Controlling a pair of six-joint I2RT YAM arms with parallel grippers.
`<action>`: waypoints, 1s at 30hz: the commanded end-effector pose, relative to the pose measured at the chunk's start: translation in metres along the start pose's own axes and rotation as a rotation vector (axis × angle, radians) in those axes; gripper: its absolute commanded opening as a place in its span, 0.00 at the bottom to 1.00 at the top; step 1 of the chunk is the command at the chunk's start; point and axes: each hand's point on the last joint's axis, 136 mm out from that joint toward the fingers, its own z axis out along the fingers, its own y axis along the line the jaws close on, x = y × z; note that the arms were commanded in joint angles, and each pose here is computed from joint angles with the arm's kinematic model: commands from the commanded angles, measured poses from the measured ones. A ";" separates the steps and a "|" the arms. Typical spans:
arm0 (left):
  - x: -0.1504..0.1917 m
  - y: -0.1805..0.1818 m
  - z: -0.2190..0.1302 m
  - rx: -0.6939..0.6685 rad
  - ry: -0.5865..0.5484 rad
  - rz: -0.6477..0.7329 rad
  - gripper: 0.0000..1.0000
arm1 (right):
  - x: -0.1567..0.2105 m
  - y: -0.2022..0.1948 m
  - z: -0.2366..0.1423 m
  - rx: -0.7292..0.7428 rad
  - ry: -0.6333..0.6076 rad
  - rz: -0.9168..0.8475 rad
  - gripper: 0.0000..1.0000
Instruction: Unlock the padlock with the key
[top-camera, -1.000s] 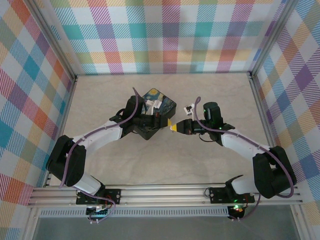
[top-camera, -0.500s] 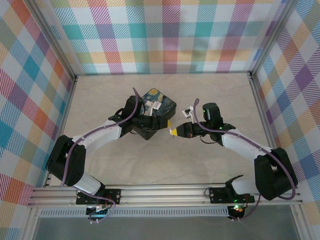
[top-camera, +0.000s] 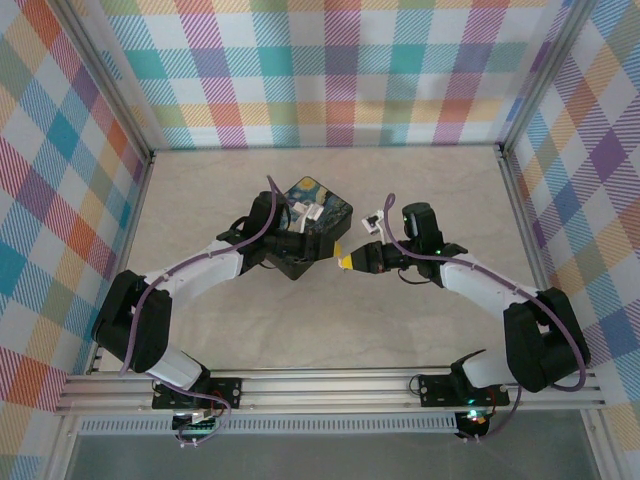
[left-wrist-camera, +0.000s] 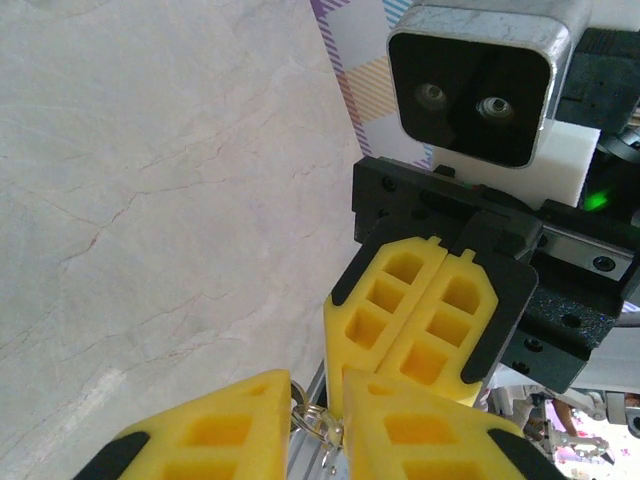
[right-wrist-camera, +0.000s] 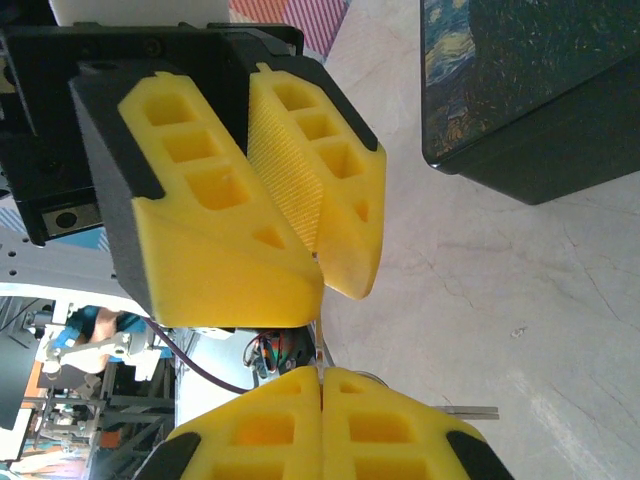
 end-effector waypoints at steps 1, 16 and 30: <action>0.000 -0.008 -0.006 0.030 0.000 0.037 0.17 | -0.006 0.012 0.001 -0.031 0.008 -0.035 0.00; -0.013 0.007 -0.006 -0.046 -0.084 0.008 0.00 | -0.010 0.005 -0.003 0.003 -0.031 -0.013 0.33; -0.047 0.005 -0.011 -0.032 -0.232 -0.059 0.00 | -0.044 -0.017 -0.011 0.066 -0.293 0.104 0.45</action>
